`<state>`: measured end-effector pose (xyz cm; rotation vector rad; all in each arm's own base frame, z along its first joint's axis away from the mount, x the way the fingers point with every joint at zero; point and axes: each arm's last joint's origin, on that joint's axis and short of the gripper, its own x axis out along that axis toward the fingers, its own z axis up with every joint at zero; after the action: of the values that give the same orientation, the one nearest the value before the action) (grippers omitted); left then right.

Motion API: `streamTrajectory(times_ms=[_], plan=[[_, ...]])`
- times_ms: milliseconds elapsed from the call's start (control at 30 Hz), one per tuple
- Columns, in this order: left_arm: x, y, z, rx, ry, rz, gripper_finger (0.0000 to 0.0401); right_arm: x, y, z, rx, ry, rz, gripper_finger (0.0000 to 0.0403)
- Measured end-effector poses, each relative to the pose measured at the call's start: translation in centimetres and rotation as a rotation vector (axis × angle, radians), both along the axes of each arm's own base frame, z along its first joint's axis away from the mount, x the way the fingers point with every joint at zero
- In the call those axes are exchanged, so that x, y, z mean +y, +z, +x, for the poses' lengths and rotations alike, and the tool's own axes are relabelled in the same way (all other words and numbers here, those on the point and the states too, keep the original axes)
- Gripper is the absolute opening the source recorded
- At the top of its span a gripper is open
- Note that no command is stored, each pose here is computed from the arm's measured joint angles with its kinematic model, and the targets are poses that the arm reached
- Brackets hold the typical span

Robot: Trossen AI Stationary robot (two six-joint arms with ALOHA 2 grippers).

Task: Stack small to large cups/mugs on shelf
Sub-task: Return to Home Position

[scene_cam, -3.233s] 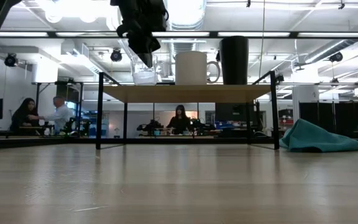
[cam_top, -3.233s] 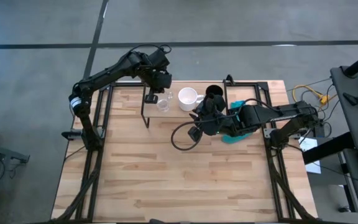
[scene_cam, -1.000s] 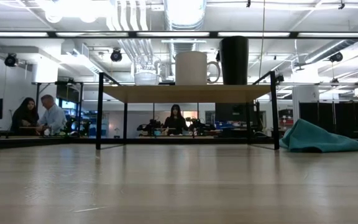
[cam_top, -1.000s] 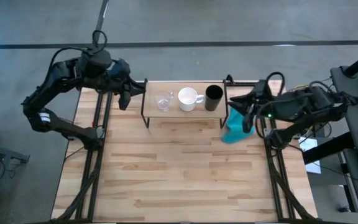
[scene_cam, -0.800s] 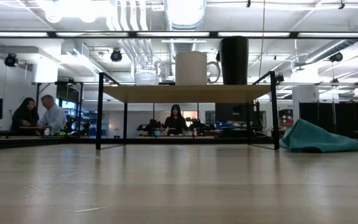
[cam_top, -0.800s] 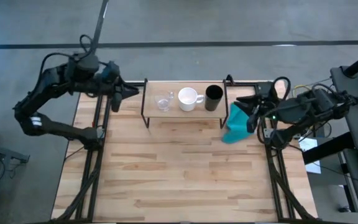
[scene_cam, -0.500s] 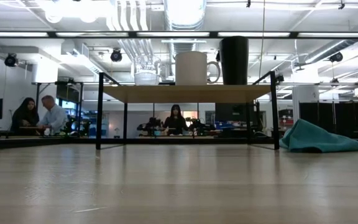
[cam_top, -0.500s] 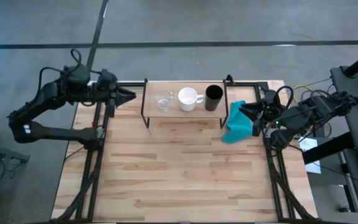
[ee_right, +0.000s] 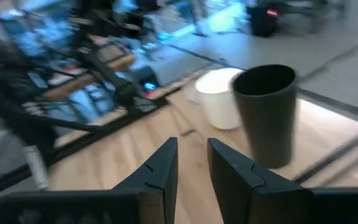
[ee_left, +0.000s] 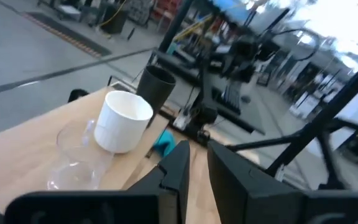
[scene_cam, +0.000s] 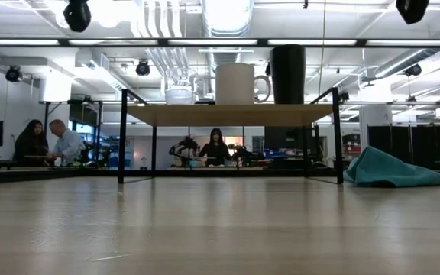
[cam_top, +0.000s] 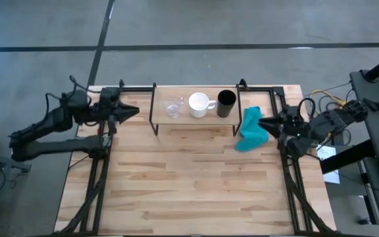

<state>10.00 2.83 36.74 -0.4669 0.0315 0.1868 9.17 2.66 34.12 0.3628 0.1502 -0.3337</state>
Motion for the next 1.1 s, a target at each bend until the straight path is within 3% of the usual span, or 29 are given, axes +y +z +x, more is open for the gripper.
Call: streamTrajectory(times_ms=[367, 600, 867, 1100], plan=[[-0.6, -6.8, -1.4, -0.119, -0.04, -0.006, 0.0044, -0.2, -2.7, -1.8, -0.256, 0.315, -0.126, 0.0082], [-0.7, -10.0, -1.6, -0.253, -0.075, 0.019, 0.0044, -0.5, -5.5, -2.4, -0.258, 0.318, -0.117, 0.0082], [-0.7, -13.6, -1.4, -0.29, -0.105, -0.019, 0.0044, -1.0, -8.7, -3.2, -0.324, 0.309, -0.09, 0.0082], [-0.7, -16.3, -1.1, -0.302, -0.111, -0.018, 0.0044, -0.2, -12.2, -1.8, -0.278, 0.296, -0.059, 0.0082]])
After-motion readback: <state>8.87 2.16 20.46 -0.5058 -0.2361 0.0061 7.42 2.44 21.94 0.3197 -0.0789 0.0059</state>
